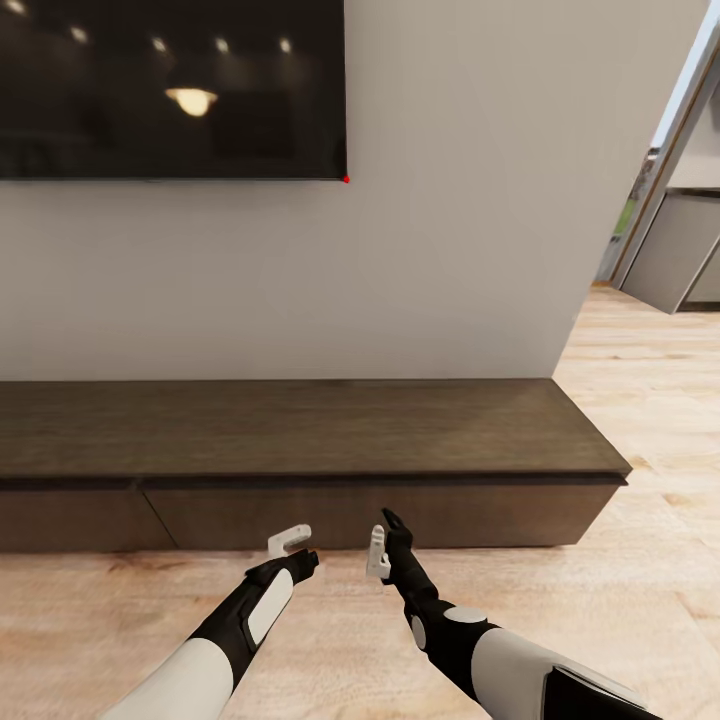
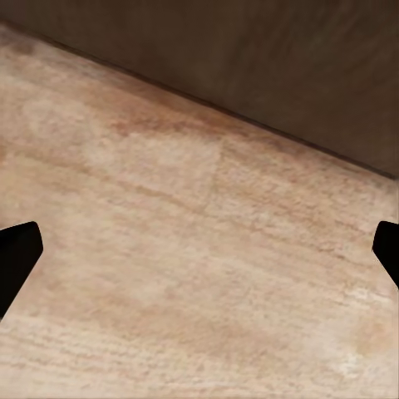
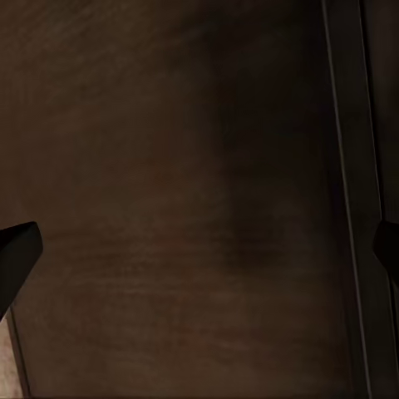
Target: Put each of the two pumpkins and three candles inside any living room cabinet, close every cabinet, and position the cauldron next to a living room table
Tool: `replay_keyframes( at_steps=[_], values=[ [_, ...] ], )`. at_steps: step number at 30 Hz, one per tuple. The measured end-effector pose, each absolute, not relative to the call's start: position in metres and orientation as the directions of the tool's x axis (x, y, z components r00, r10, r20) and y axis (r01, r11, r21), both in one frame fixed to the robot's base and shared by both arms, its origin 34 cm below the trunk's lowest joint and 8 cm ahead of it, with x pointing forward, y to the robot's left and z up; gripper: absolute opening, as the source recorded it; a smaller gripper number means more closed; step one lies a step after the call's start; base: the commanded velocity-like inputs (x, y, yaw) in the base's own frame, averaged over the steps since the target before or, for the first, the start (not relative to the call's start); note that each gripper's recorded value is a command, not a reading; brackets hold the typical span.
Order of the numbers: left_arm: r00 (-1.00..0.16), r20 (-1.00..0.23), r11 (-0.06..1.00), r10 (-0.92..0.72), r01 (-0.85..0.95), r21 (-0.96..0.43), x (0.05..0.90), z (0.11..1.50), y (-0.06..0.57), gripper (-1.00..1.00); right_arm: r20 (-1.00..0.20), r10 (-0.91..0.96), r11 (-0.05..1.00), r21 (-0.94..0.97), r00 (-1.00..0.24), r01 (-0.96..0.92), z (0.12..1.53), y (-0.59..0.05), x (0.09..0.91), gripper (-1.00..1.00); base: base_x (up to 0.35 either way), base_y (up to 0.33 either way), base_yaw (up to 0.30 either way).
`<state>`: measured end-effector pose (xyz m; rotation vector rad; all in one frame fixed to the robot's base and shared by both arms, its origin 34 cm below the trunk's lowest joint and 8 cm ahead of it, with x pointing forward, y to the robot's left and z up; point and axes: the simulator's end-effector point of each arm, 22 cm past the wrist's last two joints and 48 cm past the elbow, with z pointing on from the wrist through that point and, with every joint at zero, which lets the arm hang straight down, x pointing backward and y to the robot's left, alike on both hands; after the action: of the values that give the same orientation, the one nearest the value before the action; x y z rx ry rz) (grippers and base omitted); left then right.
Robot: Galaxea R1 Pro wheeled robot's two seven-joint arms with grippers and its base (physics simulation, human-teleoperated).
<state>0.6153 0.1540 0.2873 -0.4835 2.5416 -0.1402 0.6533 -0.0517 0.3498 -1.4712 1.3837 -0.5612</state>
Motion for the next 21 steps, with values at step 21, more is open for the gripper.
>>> replay_keyframes(
  at_steps=[21],
  values=[
    [-0.787, -0.494, 0.930, -0.368, -0.311, -0.197, 0.6153, 0.2874, 0.1539, 1.00, -0.289, -0.927, 0.152, -0.872, 0.239, -0.465, 0.3496, -0.0515, 0.6530, 1.00, 0.062, 0.000, 0.000]
  ],
)
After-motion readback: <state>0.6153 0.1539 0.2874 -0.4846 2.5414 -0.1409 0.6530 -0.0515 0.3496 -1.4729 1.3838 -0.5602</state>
